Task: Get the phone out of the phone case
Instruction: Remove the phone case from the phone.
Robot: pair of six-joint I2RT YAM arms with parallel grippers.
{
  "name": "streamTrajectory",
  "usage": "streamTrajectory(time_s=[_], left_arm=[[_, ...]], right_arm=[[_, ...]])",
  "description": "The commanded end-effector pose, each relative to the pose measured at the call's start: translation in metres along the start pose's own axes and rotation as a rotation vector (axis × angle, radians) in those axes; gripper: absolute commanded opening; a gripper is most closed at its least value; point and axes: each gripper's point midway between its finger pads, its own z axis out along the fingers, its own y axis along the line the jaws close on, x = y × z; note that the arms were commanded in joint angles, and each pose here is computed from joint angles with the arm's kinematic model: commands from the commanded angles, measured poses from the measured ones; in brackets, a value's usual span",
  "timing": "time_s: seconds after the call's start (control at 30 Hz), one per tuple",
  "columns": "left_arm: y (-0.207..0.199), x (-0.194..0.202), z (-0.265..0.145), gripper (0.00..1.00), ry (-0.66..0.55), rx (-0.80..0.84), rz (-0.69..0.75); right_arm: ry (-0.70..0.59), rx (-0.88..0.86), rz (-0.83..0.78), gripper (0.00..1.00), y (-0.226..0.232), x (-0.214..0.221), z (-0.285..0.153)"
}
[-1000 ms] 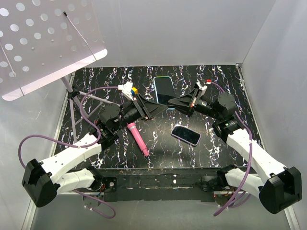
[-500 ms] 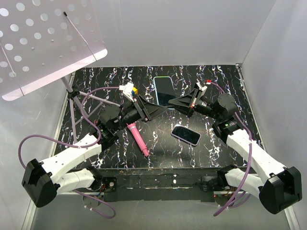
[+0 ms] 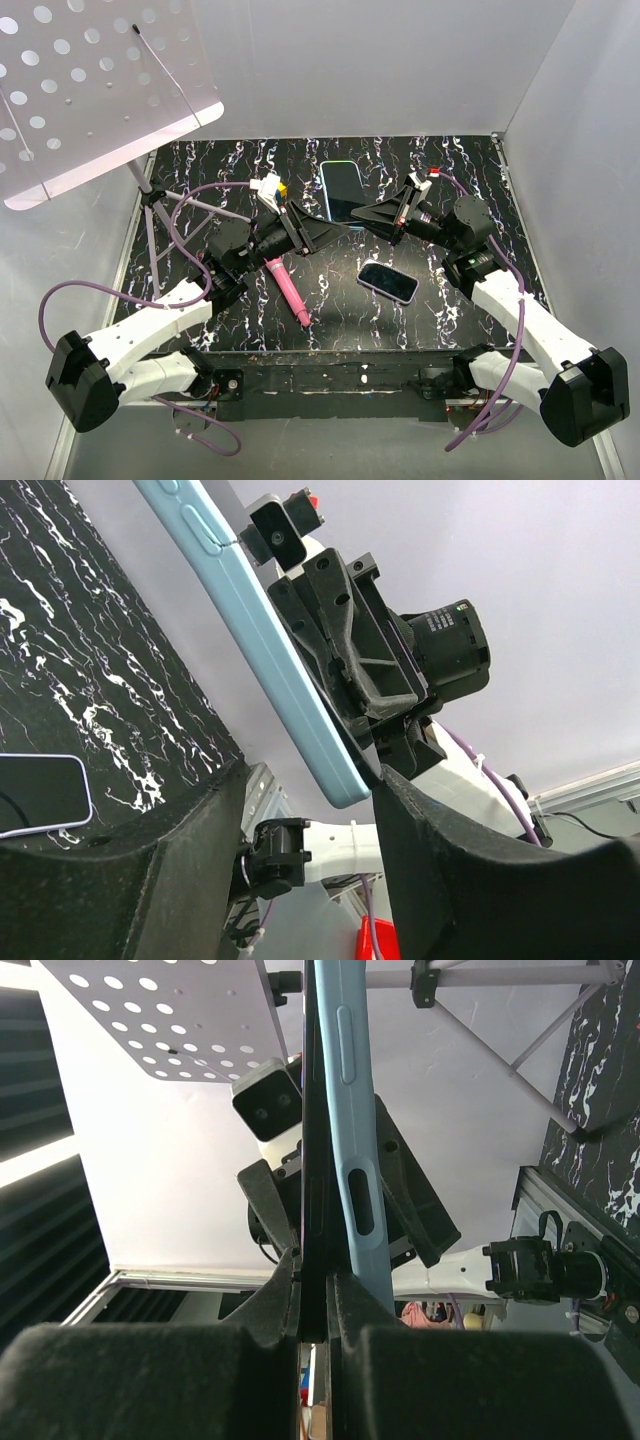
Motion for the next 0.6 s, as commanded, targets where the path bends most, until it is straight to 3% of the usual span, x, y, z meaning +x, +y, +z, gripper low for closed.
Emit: streamTrajectory(time_s=[0.0,0.27,0.57], left_arm=[[0.003,-0.001,0.001,0.5,-0.008,-0.021,0.009],[0.016,-0.013,0.002,0.37,-0.071,-0.111,-0.018],[0.017,-0.022,0.006,0.48,-0.12,-0.123,-0.056]], right_arm=[[0.017,-0.128,-0.1,0.01,0.04,0.011,-0.007],[0.028,-0.133,-0.097,0.01,0.043,0.015,-0.009],[0.03,-0.13,-0.103,0.01,0.042,0.017,-0.01]])
